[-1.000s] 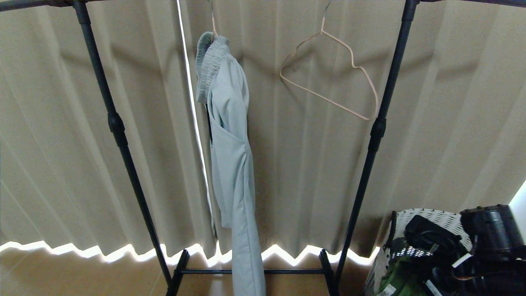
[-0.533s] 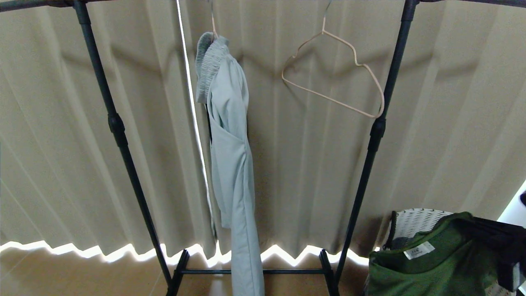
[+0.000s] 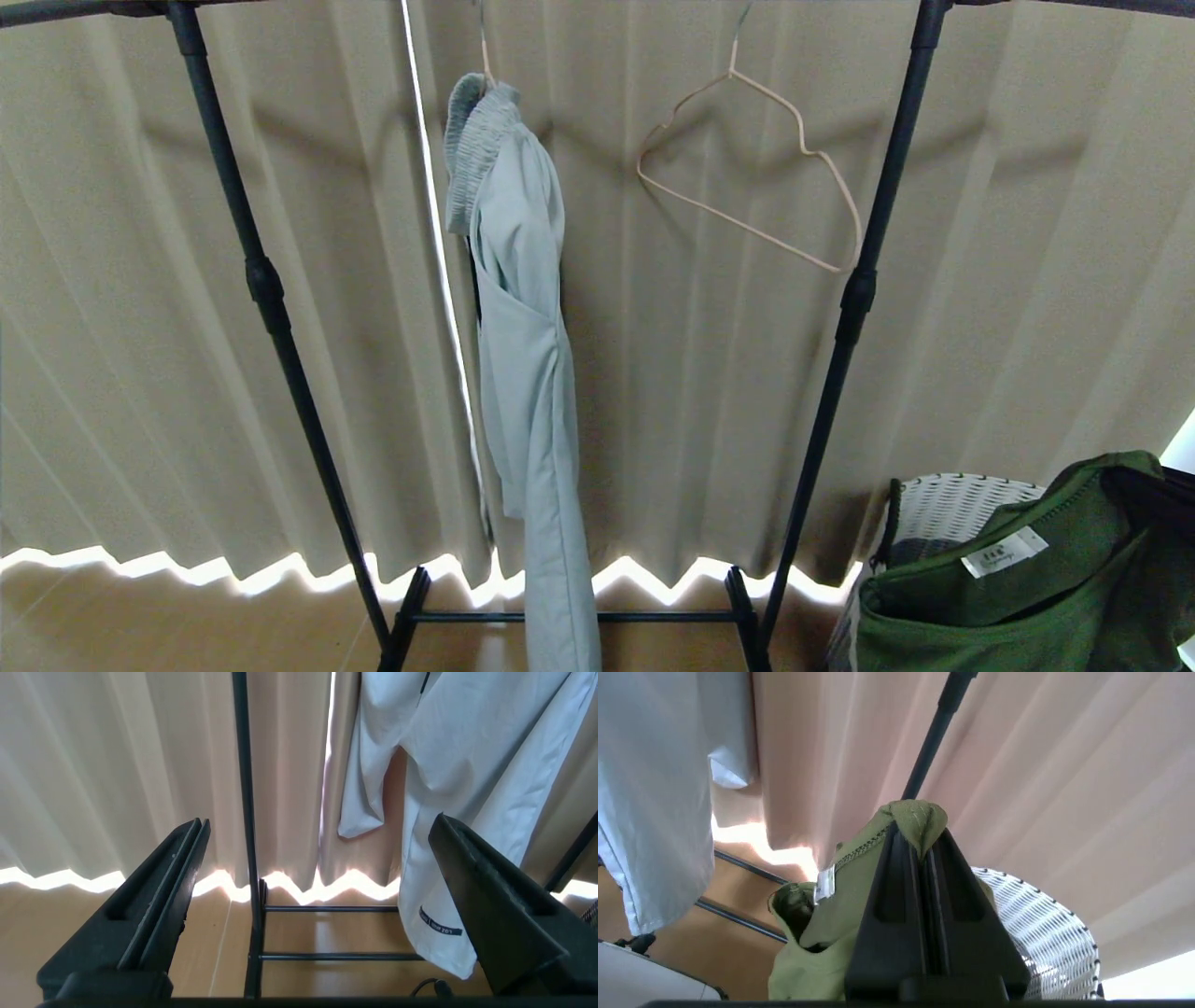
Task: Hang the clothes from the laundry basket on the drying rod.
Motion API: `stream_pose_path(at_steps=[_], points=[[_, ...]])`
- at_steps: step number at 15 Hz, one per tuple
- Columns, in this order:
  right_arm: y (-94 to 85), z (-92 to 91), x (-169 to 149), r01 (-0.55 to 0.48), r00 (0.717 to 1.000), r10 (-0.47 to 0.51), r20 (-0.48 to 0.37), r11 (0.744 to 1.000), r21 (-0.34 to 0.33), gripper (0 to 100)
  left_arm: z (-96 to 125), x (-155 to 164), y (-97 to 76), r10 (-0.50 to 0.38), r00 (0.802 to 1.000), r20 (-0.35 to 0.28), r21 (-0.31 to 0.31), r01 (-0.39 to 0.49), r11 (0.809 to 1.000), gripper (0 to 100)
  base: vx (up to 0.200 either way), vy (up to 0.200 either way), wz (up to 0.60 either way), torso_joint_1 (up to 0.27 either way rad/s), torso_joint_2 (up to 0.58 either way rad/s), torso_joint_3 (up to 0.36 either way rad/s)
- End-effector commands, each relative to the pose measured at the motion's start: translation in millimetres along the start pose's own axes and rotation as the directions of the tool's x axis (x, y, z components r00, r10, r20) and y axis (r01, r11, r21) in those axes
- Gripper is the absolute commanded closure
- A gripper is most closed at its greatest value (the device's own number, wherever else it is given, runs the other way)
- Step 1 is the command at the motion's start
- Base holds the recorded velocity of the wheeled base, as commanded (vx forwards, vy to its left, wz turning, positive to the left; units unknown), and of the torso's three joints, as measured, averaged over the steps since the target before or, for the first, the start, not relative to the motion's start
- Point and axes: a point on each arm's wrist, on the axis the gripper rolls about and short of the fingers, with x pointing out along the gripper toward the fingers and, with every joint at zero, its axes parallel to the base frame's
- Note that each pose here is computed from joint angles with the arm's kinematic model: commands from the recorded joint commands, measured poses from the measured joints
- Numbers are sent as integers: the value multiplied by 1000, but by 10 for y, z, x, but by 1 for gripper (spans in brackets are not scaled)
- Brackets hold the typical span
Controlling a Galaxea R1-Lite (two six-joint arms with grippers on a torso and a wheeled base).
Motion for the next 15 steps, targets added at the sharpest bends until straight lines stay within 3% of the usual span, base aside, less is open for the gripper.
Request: stream_pose_path(at_steps=[1, 6, 15], points=[[0, 2, 4, -2, 1000, 2, 0, 1000, -1, 100, 0, 0, 0, 0, 1000, 0, 0, 0, 1000, 0, -200, 0, 0, 2, -2, 2], [-6, 33, 68, -11, 1000, 11, -12, 1000, -1, 100, 0, 0, 1, 3, 1000, 0, 5, -3, 1000, 0, -200, 0, 0, 3, 5, 3], [6, 19, 134, -33, 999, 33, -37, 999, -1, 100, 0, 0, 0, 2, 1000, 0, 5, -2, 1000, 0, 0, 0, 0, 0, 0, 0]])
